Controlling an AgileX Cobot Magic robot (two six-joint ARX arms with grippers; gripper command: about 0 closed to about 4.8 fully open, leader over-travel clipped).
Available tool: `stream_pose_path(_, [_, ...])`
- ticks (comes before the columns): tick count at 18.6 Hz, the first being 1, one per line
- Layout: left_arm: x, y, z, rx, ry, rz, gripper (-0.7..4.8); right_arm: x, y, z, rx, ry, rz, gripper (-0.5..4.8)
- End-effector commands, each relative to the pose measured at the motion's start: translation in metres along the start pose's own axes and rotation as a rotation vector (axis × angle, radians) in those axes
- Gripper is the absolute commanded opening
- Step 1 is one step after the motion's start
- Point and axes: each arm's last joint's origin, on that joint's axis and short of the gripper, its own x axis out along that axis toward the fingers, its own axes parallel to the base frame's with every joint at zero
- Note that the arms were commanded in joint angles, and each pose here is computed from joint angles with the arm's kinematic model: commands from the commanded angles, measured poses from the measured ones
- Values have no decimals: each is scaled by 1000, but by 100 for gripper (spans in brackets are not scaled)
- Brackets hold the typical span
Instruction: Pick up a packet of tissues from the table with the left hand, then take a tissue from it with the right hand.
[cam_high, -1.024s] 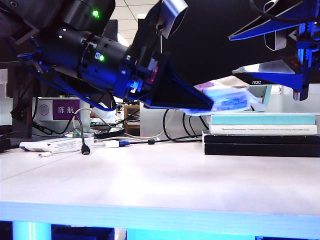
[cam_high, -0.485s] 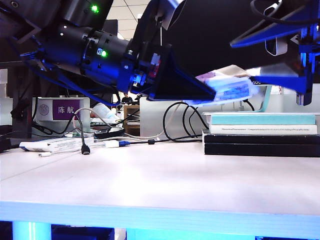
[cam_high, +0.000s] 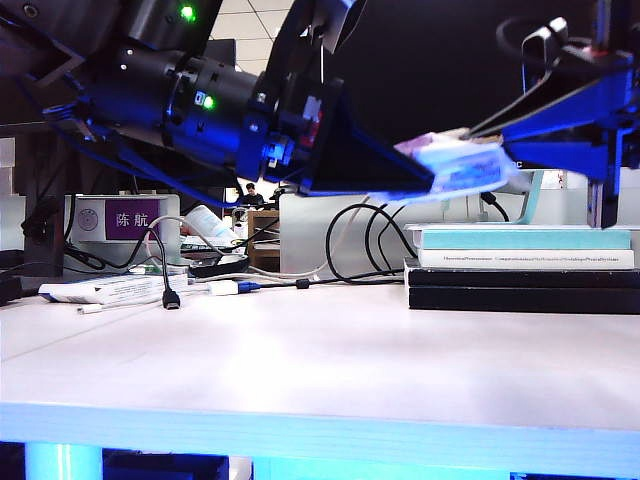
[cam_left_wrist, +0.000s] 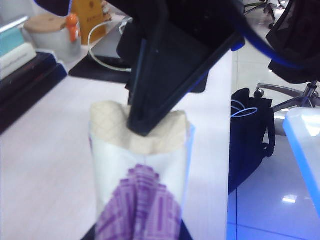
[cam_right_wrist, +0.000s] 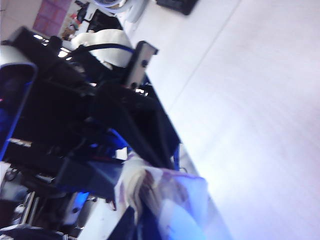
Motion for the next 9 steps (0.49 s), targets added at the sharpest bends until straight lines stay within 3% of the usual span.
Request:
stream_pose_path(1, [-7,8,-3,-18,30,48,89,-6,-5,5,-20,-87,-156,-6])
stream_pose_path(9, [-38,34,-24,-150,108,122,89,-16,-11,12,-50,-202,-324,-6])
